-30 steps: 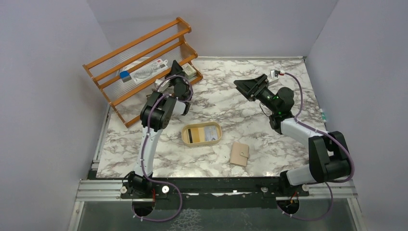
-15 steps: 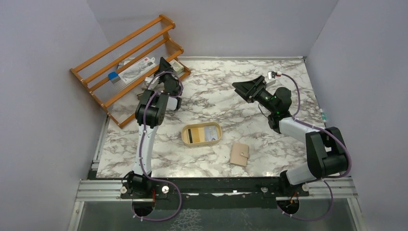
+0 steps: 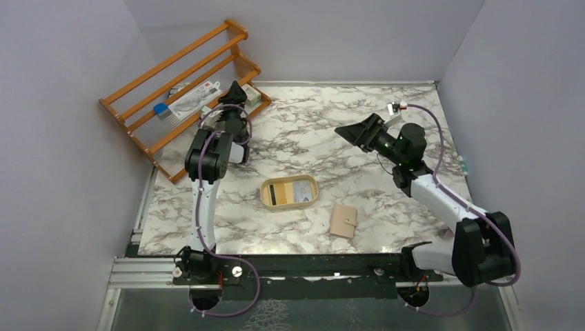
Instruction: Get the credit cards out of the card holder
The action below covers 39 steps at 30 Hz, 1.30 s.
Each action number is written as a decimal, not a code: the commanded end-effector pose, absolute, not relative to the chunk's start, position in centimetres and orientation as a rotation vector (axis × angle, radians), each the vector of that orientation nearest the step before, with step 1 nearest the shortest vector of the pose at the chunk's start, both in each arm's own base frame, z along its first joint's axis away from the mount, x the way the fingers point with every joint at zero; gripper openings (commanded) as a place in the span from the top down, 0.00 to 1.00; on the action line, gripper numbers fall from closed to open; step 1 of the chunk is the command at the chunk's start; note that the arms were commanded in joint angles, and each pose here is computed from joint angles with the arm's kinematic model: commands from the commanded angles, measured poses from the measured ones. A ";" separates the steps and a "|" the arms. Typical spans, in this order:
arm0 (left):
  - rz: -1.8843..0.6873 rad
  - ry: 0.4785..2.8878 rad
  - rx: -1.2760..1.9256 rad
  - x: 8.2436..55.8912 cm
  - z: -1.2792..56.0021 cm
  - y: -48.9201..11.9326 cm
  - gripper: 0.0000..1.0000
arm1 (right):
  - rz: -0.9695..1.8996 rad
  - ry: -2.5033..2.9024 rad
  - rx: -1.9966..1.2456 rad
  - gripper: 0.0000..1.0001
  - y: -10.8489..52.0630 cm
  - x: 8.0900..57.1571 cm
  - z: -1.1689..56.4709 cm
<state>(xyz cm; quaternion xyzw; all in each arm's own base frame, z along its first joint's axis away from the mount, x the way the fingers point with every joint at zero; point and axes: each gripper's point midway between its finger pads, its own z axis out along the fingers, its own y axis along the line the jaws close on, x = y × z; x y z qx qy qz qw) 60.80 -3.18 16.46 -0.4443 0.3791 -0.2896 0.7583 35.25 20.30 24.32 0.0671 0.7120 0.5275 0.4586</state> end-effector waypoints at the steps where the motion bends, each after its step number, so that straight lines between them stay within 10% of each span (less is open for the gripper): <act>1: -0.783 0.753 -0.817 58.1 23.5 -6.4 0.01 | 1.076 1.923 0.065 0.16 19.2 33.8 21.5; 14: -0.907 1.063 -0.656 48.8 23.9 -14.5 0.01 | 0.682 2.309 -0.202 0.19 23.2 29.6 13.0; 23: -0.606 1.658 -0.434 43.5 21.0 -15.1 0.01 | 0.465 2.378 -0.313 0.49 25.3 29.4 10.9; 39: -0.436 2.181 -0.359 33.9 13.2 -13.2 0.01 | 0.390 2.470 -0.356 0.52 26.9 28.9 7.0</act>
